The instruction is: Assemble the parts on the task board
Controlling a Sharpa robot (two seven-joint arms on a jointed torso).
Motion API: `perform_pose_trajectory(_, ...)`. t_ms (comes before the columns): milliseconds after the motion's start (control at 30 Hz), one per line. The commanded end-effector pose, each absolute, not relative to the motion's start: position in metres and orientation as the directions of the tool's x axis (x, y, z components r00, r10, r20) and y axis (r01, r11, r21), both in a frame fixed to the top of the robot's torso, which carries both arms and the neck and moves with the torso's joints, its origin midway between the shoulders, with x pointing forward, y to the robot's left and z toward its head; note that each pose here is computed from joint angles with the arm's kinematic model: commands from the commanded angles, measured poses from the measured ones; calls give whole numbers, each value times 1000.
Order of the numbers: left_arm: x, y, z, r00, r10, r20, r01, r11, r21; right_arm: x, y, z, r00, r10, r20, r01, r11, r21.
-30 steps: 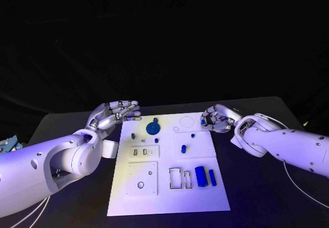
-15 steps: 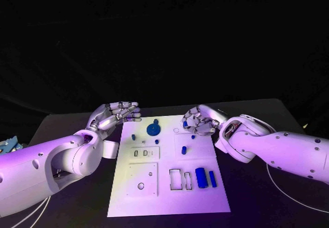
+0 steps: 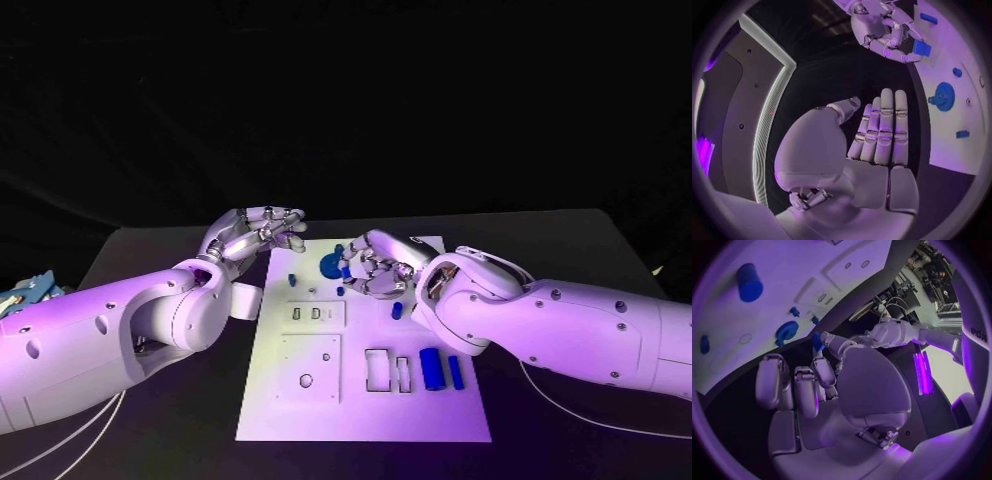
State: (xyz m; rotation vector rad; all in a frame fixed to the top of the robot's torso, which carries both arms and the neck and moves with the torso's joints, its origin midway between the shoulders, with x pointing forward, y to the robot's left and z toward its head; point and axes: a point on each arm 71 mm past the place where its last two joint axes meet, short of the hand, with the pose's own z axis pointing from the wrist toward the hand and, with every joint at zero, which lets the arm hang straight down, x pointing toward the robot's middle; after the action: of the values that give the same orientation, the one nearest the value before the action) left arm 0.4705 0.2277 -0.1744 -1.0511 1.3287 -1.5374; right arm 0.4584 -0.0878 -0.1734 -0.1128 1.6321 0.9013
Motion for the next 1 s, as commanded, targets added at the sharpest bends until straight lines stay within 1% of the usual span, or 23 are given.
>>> perform_pose_trajectory(33, 471, 225, -174, -319, -946, 61, 65, -86, -994, 456, -78, -182, -277, 320, -906, -534, 733, 422)
perform_pose_trajectory(433, 471, 221, -174, -318, -946, 60, 64, -84, -994, 447, -53, -212, -302, 252, -919, -554, 738, 385)
perform_pose_trajectory(1000, 470, 217, -174, -330, -941, 72, 59, -96, -994, 442, -43, -233, -300, 212, -930, -561, 749, 352)
